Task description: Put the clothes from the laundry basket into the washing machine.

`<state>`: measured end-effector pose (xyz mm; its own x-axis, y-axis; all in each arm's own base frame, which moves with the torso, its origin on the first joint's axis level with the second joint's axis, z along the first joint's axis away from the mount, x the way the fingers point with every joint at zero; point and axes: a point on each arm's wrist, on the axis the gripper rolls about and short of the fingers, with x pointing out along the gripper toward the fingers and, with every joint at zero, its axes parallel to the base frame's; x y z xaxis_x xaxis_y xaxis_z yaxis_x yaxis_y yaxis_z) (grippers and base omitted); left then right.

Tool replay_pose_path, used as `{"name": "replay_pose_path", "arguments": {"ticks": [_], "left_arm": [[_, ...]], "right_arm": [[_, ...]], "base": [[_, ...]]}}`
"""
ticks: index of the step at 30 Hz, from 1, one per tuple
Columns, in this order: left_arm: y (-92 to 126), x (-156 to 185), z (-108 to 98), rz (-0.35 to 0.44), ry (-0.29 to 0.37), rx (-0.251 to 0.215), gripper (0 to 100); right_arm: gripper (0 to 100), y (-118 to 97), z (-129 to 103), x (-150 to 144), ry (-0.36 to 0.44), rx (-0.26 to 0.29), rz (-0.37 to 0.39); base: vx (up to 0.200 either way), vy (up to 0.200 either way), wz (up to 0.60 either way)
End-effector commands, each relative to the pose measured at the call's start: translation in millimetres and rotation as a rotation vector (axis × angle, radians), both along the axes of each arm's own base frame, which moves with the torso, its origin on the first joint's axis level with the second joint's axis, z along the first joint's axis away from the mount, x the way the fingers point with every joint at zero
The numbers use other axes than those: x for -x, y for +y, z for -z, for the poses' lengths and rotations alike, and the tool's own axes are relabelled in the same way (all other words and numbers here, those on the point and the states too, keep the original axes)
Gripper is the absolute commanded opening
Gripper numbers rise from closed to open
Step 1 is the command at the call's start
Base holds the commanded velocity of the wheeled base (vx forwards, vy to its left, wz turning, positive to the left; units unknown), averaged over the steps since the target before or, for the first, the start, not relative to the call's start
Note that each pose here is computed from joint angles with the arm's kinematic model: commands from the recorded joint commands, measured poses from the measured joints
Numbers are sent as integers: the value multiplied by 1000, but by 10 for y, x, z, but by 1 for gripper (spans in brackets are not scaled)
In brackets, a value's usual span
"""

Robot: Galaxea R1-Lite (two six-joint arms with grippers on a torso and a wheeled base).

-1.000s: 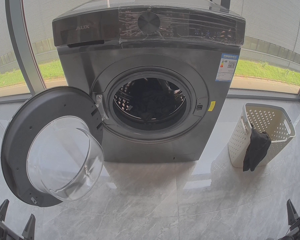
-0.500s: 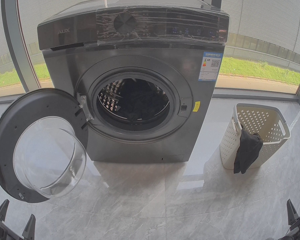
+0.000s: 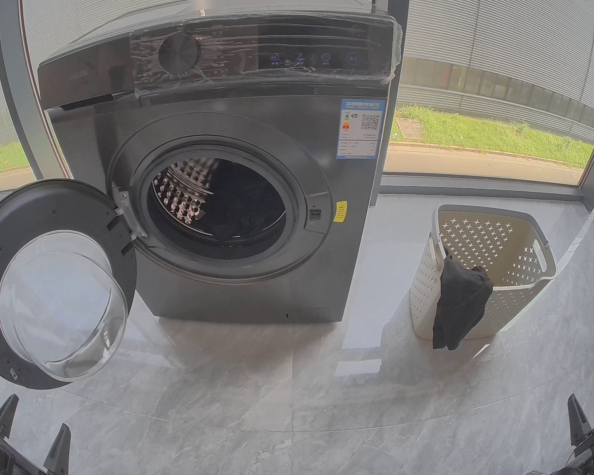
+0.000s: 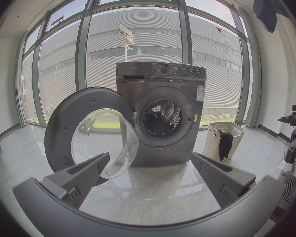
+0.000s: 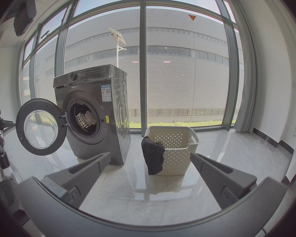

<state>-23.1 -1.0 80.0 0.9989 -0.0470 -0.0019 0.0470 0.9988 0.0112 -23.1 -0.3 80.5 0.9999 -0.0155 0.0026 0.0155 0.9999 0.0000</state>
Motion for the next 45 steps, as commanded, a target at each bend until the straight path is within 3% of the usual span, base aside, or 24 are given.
{"name": "replay_pose_path", "arguments": {"ticks": [1, 45], "left_arm": [[0, -2, 48, 1, 3, -1, 100], [0, -2, 48, -1, 3, 2, 100]], "right_arm": [[100, 0, 52, -3, 4, 0, 0], [100, 0, 52, -3, 4, 0, 0]], "base": [[0, -200, 0], [0, -200, 0]]}}
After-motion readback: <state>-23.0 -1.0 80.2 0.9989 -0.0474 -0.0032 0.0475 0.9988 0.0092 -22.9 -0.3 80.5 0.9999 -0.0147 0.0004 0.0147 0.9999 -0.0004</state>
